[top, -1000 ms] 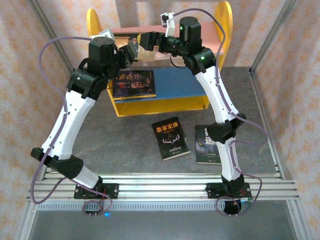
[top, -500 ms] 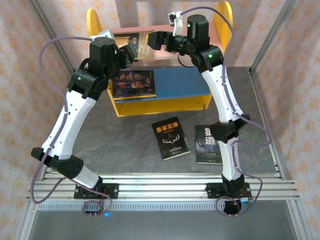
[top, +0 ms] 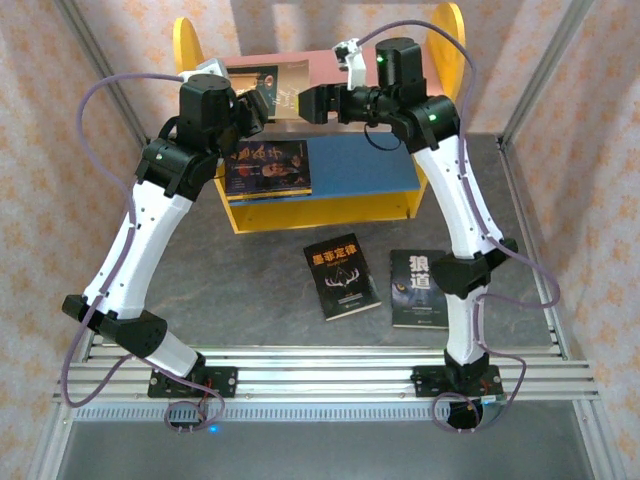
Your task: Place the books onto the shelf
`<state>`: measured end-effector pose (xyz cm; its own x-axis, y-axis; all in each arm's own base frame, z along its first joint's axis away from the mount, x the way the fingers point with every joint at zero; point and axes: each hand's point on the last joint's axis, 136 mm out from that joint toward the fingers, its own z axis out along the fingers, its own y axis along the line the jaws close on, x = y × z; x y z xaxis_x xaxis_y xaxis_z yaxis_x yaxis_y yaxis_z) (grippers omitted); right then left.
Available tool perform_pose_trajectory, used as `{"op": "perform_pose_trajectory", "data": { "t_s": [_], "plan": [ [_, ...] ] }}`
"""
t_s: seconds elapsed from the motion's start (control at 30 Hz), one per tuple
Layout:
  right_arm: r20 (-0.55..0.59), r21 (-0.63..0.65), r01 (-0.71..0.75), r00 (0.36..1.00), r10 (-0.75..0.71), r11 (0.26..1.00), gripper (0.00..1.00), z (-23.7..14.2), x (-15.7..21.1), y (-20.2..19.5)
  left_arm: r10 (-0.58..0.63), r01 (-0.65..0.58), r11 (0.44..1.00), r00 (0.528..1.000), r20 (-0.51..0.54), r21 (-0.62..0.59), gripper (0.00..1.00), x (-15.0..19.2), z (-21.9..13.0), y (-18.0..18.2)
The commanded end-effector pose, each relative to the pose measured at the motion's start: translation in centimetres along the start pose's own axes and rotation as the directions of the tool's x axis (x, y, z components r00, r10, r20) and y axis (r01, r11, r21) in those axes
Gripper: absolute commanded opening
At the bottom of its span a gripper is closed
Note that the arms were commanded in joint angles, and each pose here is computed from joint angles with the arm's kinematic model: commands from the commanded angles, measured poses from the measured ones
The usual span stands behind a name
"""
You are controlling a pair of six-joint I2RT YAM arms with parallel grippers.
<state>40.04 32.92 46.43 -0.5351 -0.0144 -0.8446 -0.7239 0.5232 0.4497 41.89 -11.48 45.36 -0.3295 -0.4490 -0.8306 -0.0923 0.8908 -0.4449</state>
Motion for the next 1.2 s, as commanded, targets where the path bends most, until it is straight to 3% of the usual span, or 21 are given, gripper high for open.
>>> {"op": "perform_pose_trajectory", "data": {
  "t_s": [0.0,0.43,1.17],
  "plan": [
    [-0.080,-0.013,-0.012,0.997,0.010,1.000,0.86,-0.2,2.2,1.3,-0.009,0.009,1.000,1.000,0.002,-0.027,0.53,0.2,0.2,0.4],
    [-0.104,-0.009,-0.021,0.994,0.019,1.000,0.86,0.9,3.2,2.1,-0.011,0.011,1.000,1.000,-0.001,-0.010,0.52,0.1,0.2,0.0],
    [-0.060,-0.063,-0.065,0.996,0.061,0.996,0.88,2.9,1.8,2.2,-0.012,0.012,1.000,1.000,-0.005,0.011,0.52,0.1,0.6,-0.7]
  ]
}}
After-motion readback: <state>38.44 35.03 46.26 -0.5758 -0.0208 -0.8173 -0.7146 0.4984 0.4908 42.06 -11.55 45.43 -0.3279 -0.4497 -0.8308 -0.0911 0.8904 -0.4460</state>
